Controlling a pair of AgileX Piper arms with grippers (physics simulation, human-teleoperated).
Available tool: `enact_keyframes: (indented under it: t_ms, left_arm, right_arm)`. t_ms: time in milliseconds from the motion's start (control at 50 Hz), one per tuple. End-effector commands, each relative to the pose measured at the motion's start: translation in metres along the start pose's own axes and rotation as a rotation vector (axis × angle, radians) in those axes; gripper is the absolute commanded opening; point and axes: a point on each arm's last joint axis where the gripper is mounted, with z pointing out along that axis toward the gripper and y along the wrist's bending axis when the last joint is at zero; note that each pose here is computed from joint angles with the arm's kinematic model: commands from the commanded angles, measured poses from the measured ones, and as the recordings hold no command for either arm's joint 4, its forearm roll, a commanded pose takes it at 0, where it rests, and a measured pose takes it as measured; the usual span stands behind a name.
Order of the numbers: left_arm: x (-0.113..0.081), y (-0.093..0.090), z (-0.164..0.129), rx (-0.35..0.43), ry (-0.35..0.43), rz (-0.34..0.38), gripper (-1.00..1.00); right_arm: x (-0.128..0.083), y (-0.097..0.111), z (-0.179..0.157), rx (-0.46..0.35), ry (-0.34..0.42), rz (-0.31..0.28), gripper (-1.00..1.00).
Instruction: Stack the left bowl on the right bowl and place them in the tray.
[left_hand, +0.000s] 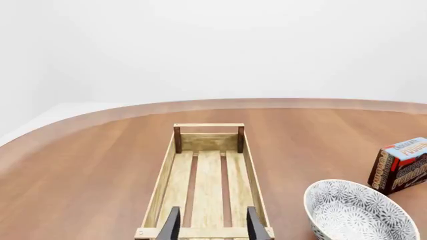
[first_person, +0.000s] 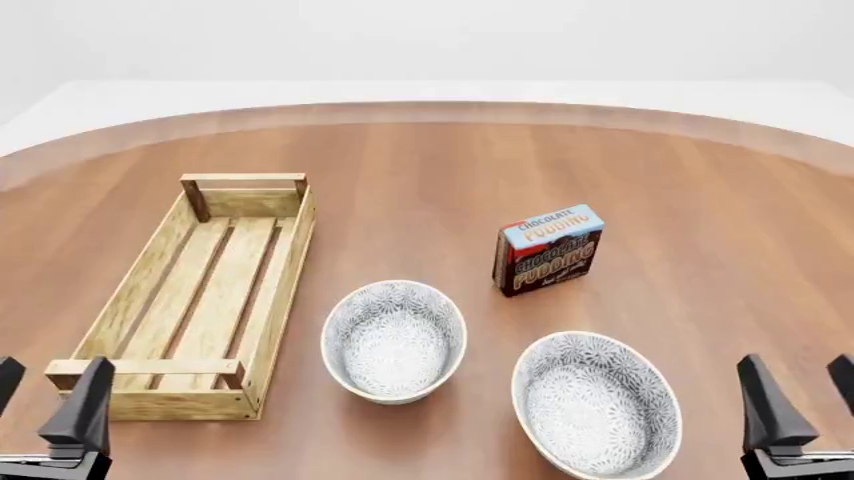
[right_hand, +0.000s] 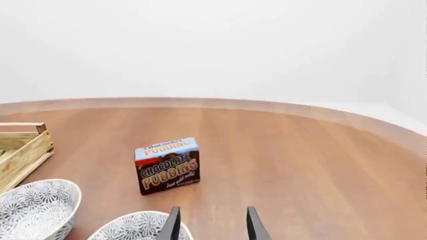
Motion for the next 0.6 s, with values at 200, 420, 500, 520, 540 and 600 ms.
enact_keyframes:
  t_ms: [200,420,500,520,540,600]
  left_arm:
    - [0.0,0.0,0.0,0.0,0.0,0.0,1.0]
    - [0.0,0.0,0.0,0.0,0.0,0.0,1.0]
    - [0.0,0.0,0.0,0.0,0.0,0.0,1.0]
    - [0.0,0.0,0.0,0.0,0.0,0.0,1.0]
    - [0.0,0.0,0.0,0.0,0.0,0.0,1.0]
    - [0.0,0.0,0.0,0.0,0.0,0.0,1.0]
  right_arm:
    - [-0.005,-0.002,0.0,0.032,-0.009,-0.05,1.0]
    - [-0.067,0.013,0.037,-0.147,0.081,-0.063,1.0]
    - [-0.099,0.029,0.069,-0.248,0.15,-0.093,1.0]
    - [-0.104,0.034,0.074,-0.279,0.159,-0.085,1.0]
    - [-0.104,0.034,0.074,-0.279,0.159,-0.085,1.0]
    - [-0.115,0.047,0.094,-0.335,0.21,-0.088,1.0]
